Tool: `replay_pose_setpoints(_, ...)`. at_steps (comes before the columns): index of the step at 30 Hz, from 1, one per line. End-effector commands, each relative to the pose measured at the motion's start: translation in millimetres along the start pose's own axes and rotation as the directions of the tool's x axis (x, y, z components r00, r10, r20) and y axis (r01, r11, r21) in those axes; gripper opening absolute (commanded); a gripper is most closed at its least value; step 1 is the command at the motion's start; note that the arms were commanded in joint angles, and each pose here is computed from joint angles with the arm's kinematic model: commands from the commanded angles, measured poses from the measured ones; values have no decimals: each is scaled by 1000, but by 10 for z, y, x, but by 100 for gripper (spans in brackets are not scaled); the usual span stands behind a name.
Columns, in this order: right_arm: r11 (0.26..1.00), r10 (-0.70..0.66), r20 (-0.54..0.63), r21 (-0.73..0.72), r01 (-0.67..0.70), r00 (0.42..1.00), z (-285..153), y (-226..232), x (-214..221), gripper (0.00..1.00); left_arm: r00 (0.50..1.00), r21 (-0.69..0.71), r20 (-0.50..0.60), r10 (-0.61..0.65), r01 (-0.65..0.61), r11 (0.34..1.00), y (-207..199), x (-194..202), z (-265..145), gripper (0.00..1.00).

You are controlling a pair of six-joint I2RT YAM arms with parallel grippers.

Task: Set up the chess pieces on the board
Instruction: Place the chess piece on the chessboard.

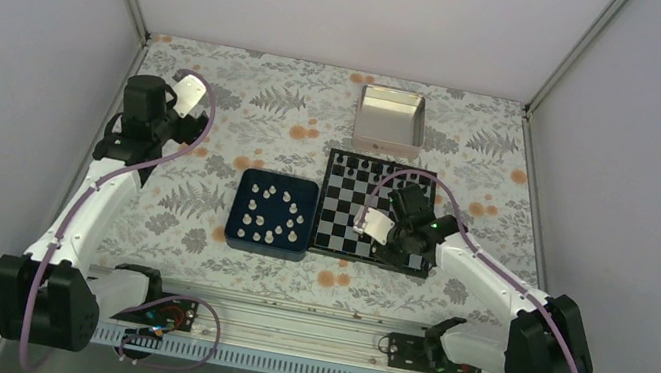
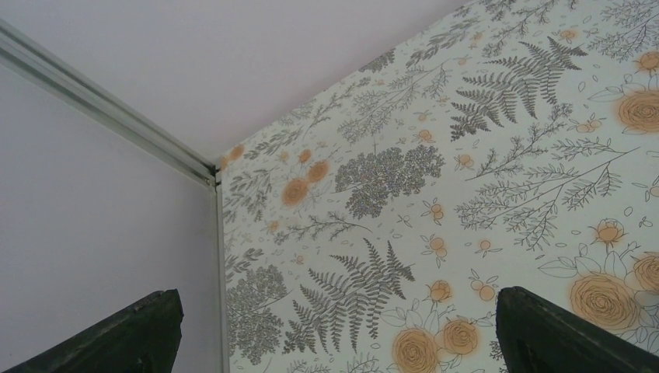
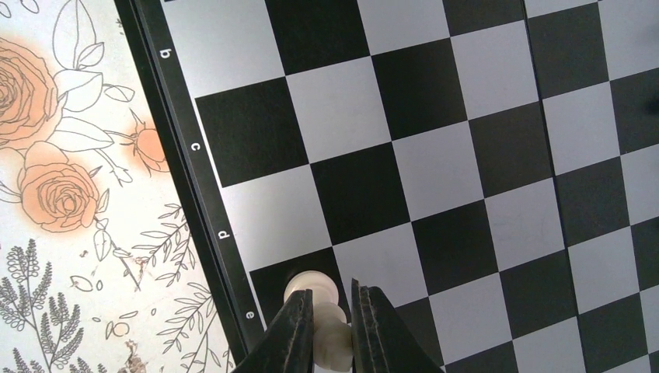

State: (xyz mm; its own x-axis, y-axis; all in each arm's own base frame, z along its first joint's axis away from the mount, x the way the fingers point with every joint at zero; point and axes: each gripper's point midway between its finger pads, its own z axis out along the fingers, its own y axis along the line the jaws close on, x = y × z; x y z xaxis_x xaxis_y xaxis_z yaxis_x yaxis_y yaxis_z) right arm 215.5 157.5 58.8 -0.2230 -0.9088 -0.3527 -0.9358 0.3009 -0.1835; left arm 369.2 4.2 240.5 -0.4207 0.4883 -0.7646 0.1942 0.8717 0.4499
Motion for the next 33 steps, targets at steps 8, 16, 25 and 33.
replay_pose_setpoints(8, 998, 9, 0, -58, -9, 1000, -10, 125, 23, 7, 1000, -3, 10, -1, 1, 1000, 1, 13, 44, 100)
replay_pose_setpoints(16, 997, 16, 3, -70, -15, 1000, -39, 159, 33, 7, 1000, -5, 9, -6, 6, 1000, -1, 24, 42, 100)
replay_pose_setpoints(25, 999, 15, 10, -31, -14, 1000, -17, 106, 38, 13, 1000, -13, 2, -6, 6, 1000, -4, 64, 50, 100)
replay_pose_setpoints(33, 999, 13, 1, -37, -13, 1000, -21, 133, 71, 36, 1000, -8, 2, -7, 7, 1000, -19, 73, 59, 100)
